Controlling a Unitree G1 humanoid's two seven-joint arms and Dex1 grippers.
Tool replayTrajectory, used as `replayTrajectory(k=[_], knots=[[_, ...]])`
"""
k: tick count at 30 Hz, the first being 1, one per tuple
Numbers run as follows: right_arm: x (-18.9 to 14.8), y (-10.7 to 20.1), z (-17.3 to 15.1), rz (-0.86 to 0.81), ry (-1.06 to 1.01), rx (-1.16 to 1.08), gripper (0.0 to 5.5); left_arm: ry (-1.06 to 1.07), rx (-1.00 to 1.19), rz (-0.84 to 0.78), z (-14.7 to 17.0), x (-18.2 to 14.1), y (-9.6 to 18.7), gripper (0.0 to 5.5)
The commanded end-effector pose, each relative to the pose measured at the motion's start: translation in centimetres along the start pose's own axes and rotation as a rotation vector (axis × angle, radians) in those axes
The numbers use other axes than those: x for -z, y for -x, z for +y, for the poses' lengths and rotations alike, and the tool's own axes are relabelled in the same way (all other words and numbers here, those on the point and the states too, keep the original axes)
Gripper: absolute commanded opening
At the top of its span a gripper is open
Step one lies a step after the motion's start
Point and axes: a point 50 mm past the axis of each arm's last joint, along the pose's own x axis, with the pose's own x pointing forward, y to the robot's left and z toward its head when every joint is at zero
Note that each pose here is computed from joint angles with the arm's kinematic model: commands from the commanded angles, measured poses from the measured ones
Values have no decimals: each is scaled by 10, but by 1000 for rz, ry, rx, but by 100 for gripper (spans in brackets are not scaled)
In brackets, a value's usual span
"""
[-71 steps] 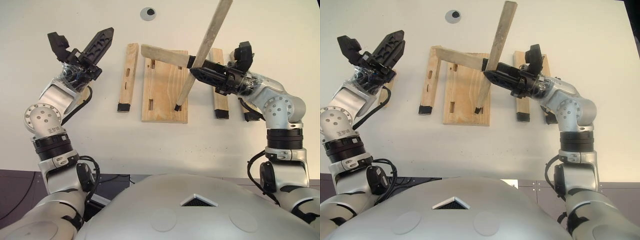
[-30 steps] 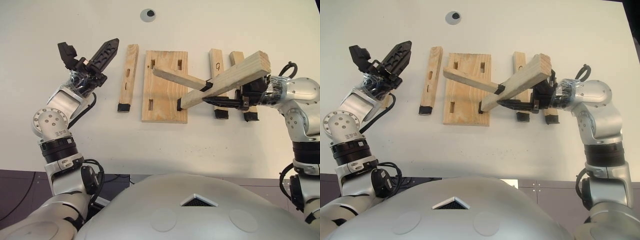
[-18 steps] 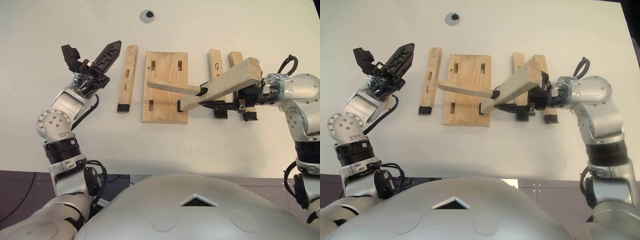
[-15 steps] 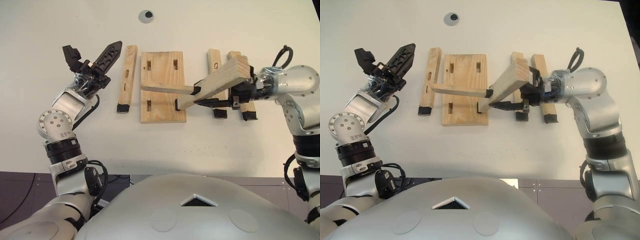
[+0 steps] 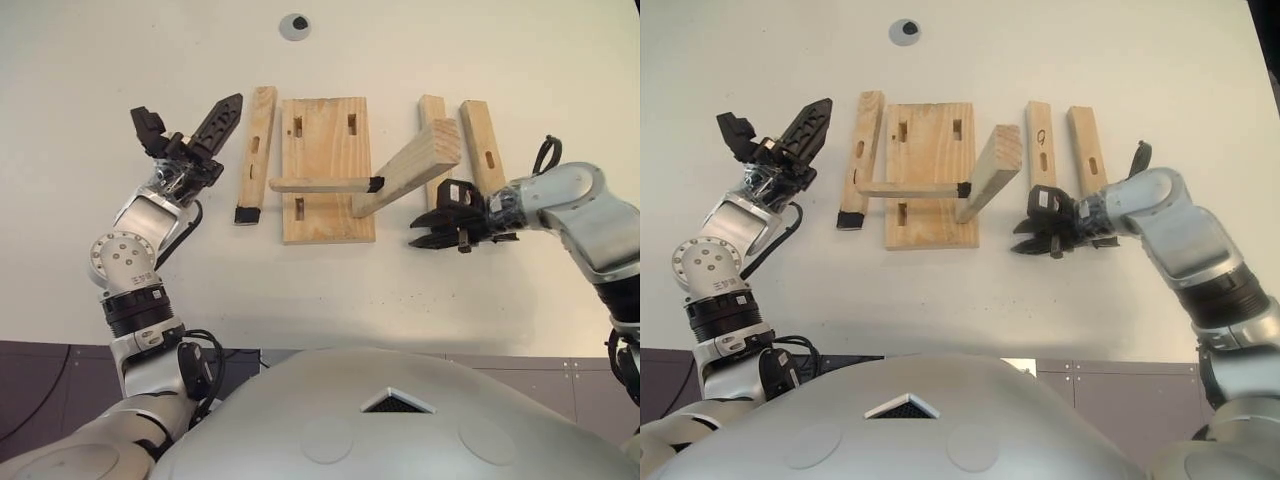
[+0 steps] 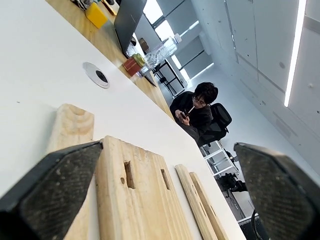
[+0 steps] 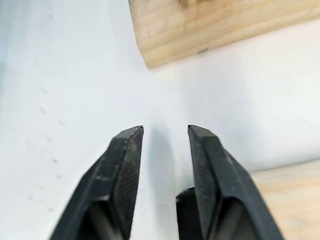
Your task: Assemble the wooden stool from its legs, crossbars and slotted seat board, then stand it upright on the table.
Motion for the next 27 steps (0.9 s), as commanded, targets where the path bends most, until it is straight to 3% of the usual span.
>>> replayTrajectory(k=[1,3,6,9,16,25,27], knots=[[-26,14,-8,-129,91,51,81,-20,-36,-6,4,-5,-3,484],[-32,19,-10,-159,113,90,60,-26,-34,-1,4,-7,-5,484],[-10,35,-25,-29,144,280,110,-45,-44,-4,5,-13,-4,484],[-6,41,-31,-143,7,433,170,-54,-48,-8,6,-15,-4,484],[6,16,-6,-315,-412,659,287,-50,-73,-11,9,-8,-1,484],[21,-11,3,-180,-451,839,433,-50,-79,0,10,-7,-3,484],[26,-18,3,-164,-477,844,439,-49,-80,3,10,-6,-3,484]])
